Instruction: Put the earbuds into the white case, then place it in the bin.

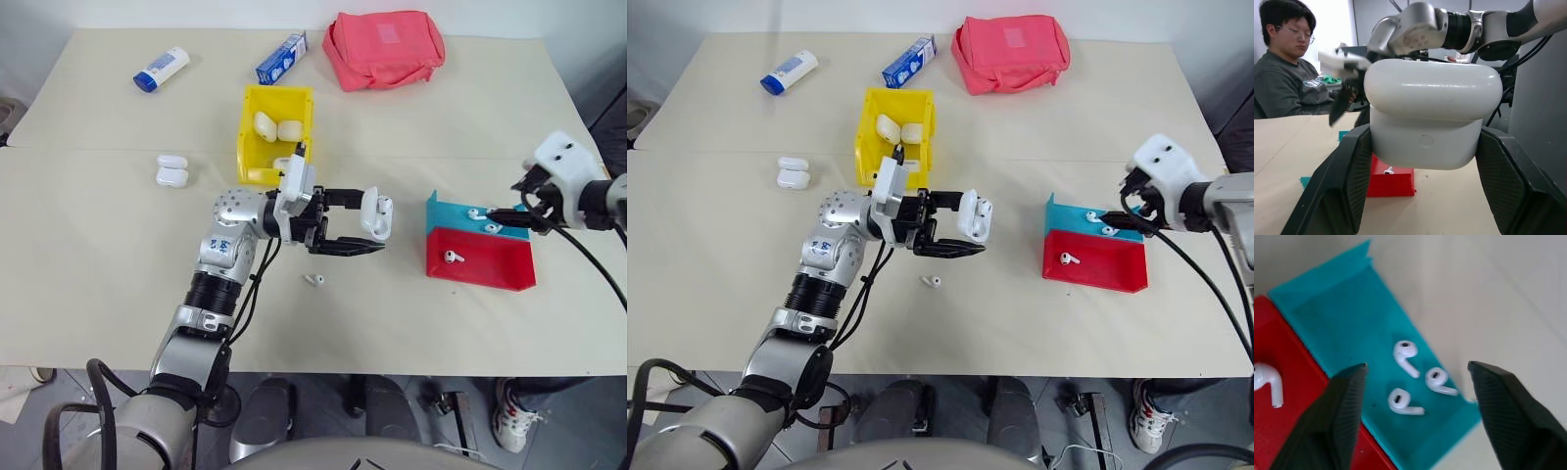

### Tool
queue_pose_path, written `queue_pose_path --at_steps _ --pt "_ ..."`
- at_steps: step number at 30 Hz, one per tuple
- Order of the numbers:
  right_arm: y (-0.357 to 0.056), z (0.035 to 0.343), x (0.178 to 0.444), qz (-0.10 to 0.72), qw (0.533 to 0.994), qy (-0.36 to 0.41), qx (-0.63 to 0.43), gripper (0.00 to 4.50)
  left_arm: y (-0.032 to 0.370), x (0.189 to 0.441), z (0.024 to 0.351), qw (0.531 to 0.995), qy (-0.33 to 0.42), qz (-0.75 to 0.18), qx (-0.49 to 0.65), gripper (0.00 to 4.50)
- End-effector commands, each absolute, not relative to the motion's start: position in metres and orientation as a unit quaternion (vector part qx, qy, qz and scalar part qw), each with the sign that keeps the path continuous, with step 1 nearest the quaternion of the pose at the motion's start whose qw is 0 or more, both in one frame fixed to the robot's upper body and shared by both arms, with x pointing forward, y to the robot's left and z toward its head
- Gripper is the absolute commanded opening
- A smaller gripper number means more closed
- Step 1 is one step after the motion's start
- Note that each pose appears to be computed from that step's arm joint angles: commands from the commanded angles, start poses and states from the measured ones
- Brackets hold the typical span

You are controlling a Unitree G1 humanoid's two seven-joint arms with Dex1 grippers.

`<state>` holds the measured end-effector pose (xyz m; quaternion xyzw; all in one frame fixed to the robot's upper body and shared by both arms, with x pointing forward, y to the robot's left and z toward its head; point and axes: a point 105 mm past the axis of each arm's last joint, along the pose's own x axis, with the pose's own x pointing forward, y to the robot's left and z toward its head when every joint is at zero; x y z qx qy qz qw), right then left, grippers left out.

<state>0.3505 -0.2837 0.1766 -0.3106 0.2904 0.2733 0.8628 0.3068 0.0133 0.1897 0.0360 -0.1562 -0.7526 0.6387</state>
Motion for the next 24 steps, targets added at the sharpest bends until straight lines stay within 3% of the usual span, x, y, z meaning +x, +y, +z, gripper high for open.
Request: queue_pose_path --at_steps 1,6,9,24 --pt "-0.290 0.184 0.360 0.271 0.852 0.289 -0.342 3.58 0.012 0.301 0.199 0.631 -0.179 -0.754 0.039 2.80" --pt "-0.288 0.184 0.372 0.284 0.840 0.292 -0.360 3.58 0.012 0.301 0.199 0.631 -0.180 -0.753 0.039 2.80" --pt "-0.286 0.187 0.380 0.290 0.836 0.289 -0.366 3.05 0.012 0.301 0.200 0.633 -0.180 -0.752 0.039 2.80" --pt "-0.275 0.176 0.398 0.332 0.807 0.310 -0.377 3.05 0.014 0.303 0.200 0.642 -0.179 -0.744 0.041 2.80"
